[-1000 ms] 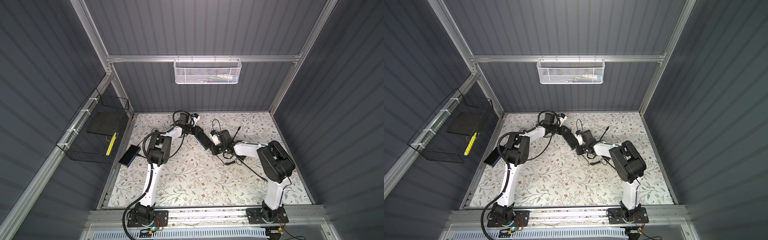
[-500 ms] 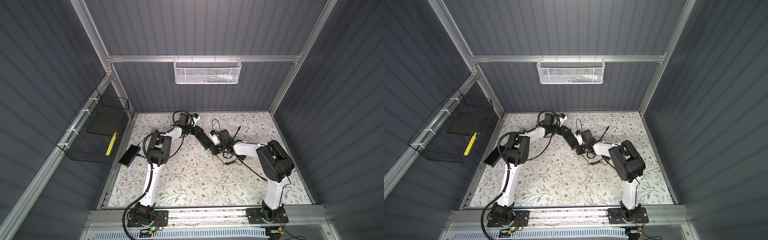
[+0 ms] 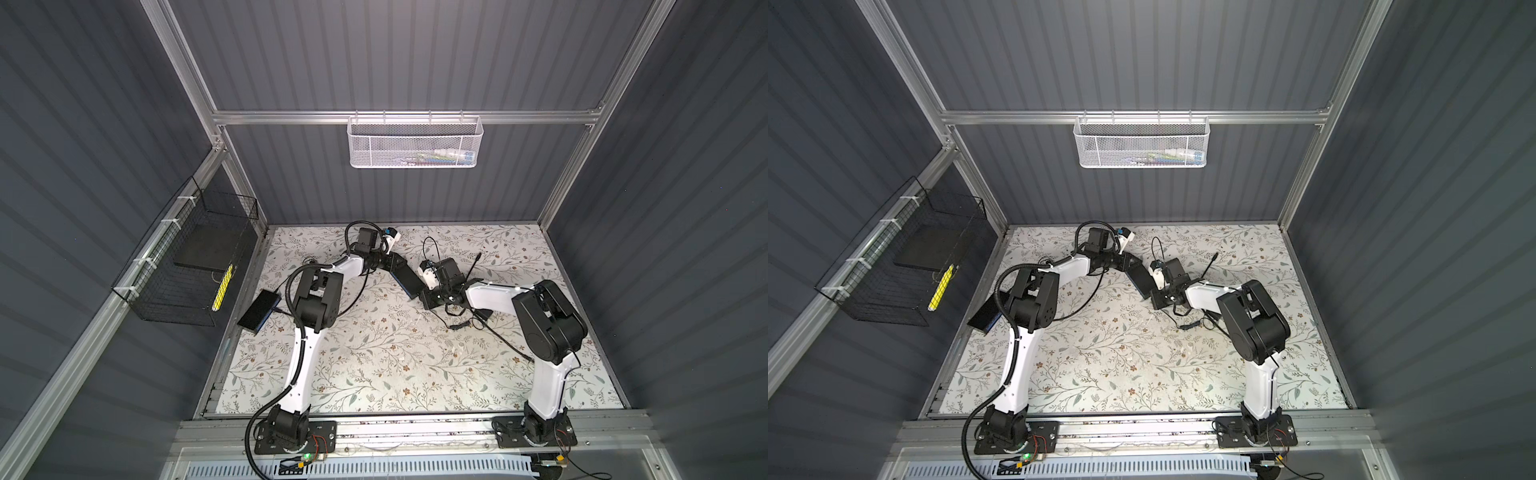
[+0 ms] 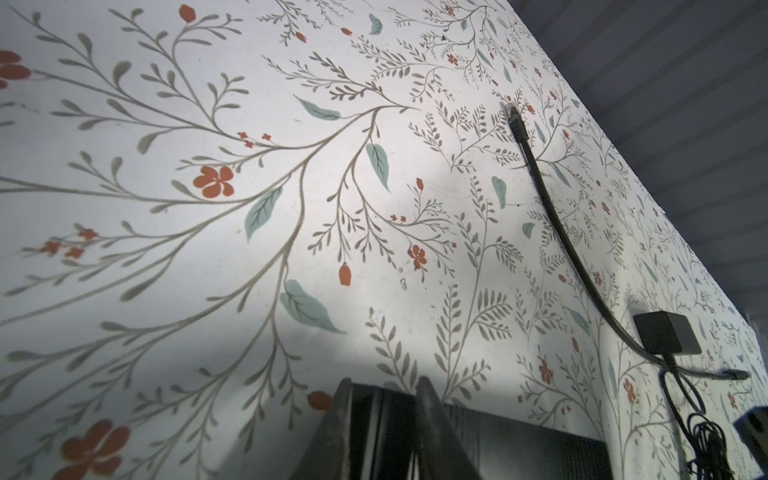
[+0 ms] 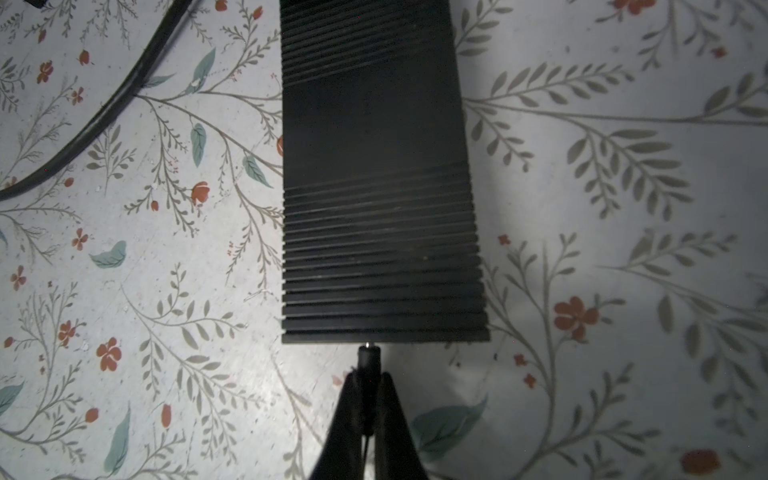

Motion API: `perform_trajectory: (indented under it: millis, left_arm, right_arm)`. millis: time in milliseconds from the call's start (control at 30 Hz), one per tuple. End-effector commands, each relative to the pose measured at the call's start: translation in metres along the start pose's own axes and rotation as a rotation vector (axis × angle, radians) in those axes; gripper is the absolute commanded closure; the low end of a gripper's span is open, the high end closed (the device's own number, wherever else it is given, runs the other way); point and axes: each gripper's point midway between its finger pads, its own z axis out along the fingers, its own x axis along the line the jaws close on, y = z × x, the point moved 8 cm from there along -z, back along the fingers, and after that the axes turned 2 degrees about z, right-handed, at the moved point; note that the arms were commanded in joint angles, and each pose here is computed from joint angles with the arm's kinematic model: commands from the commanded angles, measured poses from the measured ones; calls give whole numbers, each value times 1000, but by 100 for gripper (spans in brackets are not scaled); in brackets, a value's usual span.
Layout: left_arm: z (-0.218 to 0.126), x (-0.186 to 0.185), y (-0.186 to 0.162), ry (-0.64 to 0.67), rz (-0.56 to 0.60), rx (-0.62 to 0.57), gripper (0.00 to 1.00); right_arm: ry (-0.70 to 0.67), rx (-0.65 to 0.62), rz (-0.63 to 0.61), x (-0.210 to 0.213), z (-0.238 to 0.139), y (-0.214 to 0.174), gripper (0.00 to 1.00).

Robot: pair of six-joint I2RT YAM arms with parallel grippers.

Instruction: Insert the plug into the switch port

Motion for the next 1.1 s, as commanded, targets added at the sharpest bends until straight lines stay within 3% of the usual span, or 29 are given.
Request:
perform_trajectory:
  millis: [0,1067]
  left_arm:
    - [24,-37,-62,-144,-130,249,74]
    - [32,-60,-77,-202,-84,284,75]
  right_arm:
    - [-5,-201,-45,1,-4,48,100]
    - [22,-207,-98,-2,-9,69,100]
